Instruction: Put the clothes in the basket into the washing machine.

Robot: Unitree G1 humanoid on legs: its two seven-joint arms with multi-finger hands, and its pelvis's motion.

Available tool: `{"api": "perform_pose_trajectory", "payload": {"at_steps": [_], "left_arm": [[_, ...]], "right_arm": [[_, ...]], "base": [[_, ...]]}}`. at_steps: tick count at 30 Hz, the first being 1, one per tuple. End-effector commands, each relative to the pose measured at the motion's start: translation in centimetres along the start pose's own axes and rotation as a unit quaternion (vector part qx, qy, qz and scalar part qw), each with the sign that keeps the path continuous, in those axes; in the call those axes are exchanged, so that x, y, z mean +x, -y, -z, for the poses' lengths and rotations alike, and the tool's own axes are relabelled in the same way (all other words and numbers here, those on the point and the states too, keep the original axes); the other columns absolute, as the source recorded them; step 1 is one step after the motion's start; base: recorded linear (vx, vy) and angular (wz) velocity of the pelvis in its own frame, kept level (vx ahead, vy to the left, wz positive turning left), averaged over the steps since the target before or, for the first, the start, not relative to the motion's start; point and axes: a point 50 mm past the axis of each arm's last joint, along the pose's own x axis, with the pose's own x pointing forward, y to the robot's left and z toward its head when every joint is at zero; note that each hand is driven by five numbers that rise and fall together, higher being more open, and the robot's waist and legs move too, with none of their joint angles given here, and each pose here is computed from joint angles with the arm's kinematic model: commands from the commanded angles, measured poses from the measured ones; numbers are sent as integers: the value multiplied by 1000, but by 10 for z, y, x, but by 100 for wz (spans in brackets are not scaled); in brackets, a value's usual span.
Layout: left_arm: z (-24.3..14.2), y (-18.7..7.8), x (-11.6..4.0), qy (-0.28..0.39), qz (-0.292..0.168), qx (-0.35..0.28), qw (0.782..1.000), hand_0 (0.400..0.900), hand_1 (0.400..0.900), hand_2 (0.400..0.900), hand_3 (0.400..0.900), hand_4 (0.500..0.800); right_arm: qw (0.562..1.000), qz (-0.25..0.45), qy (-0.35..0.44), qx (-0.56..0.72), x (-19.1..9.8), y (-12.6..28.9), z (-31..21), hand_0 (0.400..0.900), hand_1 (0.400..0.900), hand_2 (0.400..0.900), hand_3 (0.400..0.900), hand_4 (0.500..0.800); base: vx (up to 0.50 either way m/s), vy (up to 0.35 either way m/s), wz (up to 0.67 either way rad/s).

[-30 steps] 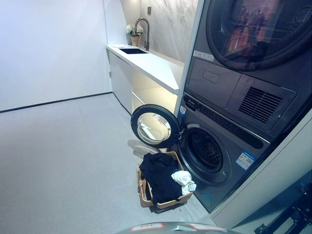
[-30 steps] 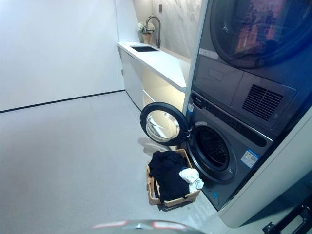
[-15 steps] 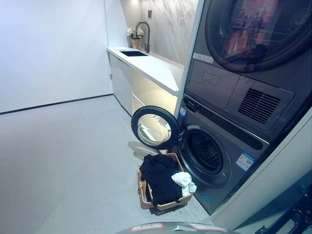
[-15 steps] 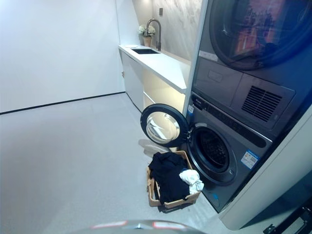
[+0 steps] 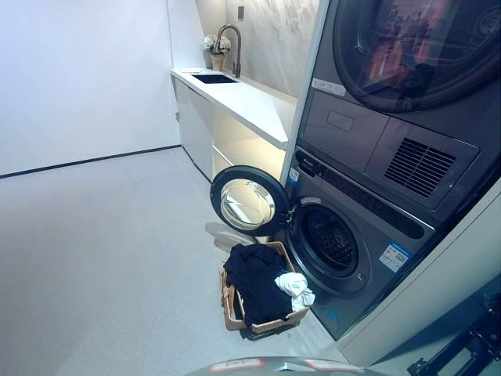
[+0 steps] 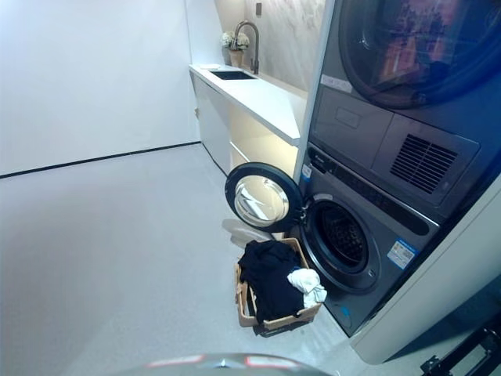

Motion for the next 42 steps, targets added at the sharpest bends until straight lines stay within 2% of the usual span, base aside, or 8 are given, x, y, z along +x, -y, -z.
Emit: {"api": "perform_pose_trajectory", "payload": {"at_steps": [1,7,13,20,28,34,42], "left_arm": [[-58,25,-3,79,26,-40,996,900,900,900,900,800],[-68,27,-5,98,31,-76,992,900,900,900,900,800],[-58,29,-4,86,26,-111,990,900,900,900,900,800],[-35,29,-2,49,19,-110,993,900,900,900,900,800],[-63,9,-3,94,4,-82,992,900,900,900,900,800],[-72,-2,-3,103,-10,-78,992,900,900,900,900,800],[-69,-2,-3,97,-15,-64,993,900,900,900,900,800]], "right_arm": [[994,21,109,7,-4,8,-78,900,900,900,900,800],[990,26,139,15,-7,12,-93,900,900,900,900,800],[987,32,154,12,-9,13,-103,900,900,900,900,800],[988,30,150,7,-8,8,-100,900,900,900,900,800],[986,1,165,33,-11,-9,-109,900,900,900,900,800],[980,-11,190,65,-16,-15,-122,900,900,900,900,800],[978,-4,187,88,-15,-13,-121,900,900,900,900,800]], "base": [[19,-240,7],[17,-173,5],[205,45,0],[363,179,-23],[401,330,-16],[223,285,-1],[217,9,-12]]}}
